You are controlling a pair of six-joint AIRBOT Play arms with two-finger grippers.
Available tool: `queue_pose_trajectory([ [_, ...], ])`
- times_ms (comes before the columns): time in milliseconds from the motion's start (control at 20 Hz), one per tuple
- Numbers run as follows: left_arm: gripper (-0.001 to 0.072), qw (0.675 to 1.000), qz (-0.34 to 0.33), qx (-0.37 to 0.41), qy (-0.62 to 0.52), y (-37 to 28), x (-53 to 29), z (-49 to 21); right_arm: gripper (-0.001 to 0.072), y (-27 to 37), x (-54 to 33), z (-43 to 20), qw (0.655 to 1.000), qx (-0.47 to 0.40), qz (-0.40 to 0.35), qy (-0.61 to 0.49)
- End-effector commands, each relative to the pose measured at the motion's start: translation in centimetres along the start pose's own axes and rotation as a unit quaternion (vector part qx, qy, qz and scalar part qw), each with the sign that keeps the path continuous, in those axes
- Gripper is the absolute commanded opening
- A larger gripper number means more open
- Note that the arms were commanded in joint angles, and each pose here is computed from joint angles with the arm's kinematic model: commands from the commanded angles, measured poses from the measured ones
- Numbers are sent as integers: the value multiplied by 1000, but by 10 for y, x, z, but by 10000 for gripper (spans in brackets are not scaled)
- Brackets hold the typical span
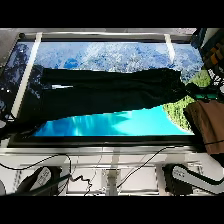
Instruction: Fold the clothes and pants, and hang the long-sleeved shirts on hangers.
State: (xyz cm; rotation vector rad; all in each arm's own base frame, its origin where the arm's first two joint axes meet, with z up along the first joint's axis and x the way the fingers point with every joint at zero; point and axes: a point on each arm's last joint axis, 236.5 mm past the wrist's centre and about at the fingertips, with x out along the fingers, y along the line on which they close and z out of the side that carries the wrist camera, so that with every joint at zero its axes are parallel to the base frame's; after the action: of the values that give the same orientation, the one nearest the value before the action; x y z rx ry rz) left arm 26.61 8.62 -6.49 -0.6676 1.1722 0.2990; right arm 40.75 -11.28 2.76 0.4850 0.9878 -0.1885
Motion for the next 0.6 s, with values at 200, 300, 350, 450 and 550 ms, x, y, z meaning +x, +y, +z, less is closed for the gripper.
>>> queue_pose_trajectory([
  [200,554,987,-47,-128,-90,-7,50,54,35,1,-2,9,1000,0,1,-23],
  [300,385,988,-36,-122,-81,-7,68,50,36,2,-2,9,1000,2,2,-23],
  [350,245,989,-32,-116,-90,-8,73,53,36,3,-2,9,1000,8,5,-23],
  [450,57,986,-31,-102,-131,-16,68,76,36,14,-3,13,998,36,30,-31],
  [550,23,979,-47,-86,-180,-33,45,117,35,29,-9,32,995,58,59,-61],
])
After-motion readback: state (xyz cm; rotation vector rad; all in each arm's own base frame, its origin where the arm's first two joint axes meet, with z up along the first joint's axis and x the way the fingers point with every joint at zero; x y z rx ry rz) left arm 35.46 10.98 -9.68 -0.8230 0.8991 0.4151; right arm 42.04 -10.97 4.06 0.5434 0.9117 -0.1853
